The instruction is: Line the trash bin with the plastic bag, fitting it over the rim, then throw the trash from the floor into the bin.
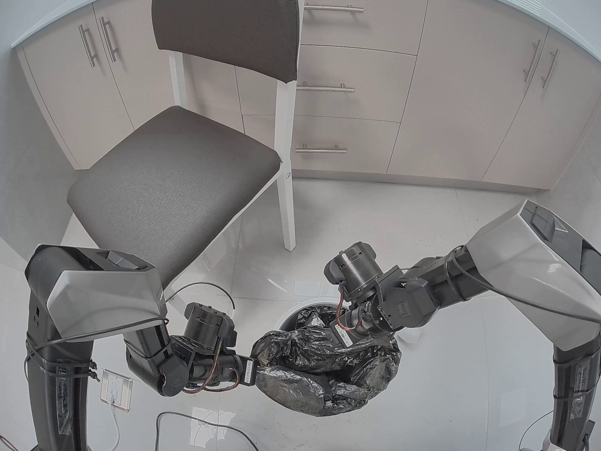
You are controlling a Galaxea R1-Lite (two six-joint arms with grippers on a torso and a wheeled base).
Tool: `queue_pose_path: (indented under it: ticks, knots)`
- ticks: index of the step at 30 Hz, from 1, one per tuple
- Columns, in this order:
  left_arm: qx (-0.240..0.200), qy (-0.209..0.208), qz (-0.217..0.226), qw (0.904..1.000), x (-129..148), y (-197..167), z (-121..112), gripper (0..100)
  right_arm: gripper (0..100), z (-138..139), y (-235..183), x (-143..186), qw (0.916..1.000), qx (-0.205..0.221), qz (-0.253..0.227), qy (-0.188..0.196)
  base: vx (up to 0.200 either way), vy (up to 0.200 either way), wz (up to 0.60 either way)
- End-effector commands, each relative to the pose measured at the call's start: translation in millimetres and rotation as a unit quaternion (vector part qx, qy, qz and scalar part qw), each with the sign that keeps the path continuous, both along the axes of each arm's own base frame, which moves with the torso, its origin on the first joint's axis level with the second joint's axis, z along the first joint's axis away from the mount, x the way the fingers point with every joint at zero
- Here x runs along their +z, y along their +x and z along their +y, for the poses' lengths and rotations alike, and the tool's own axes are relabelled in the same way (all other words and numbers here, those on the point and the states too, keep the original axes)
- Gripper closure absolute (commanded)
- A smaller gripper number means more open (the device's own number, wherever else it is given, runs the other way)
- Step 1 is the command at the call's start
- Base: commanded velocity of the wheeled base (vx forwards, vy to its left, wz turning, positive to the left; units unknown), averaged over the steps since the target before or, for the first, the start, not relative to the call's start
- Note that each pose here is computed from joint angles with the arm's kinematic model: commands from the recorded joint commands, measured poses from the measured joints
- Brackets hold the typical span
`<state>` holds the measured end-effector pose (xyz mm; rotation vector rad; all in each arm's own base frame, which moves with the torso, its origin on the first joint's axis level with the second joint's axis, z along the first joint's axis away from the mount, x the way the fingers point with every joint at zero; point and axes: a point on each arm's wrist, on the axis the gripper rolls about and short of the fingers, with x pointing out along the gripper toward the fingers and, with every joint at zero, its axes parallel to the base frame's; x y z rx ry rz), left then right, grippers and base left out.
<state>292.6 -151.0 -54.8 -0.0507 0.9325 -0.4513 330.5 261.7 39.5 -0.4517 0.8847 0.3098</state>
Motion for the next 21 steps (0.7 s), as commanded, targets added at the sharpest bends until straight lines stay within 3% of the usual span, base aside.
queue_pose_path:
  ticks: [1,7,21]
  knots:
    - [0.000,0.000,0.001,1.0000,0,0,0,100,0,0,-5,-14,0.9999,0.003,0.009,-0.009,0.000,0.000,0.00]
    - [0.000,0.000,0.001,1.0000,0,0,0,100,0,-2,-2,-29,0.9997,-0.001,0.019,-0.019,0.000,0.000,0.00]
    - [0.001,0.000,0.001,1.0000,-1,0,1,100,0,-2,8,-30,0.9998,-0.009,0.009,-0.013,0.000,0.000,0.00]
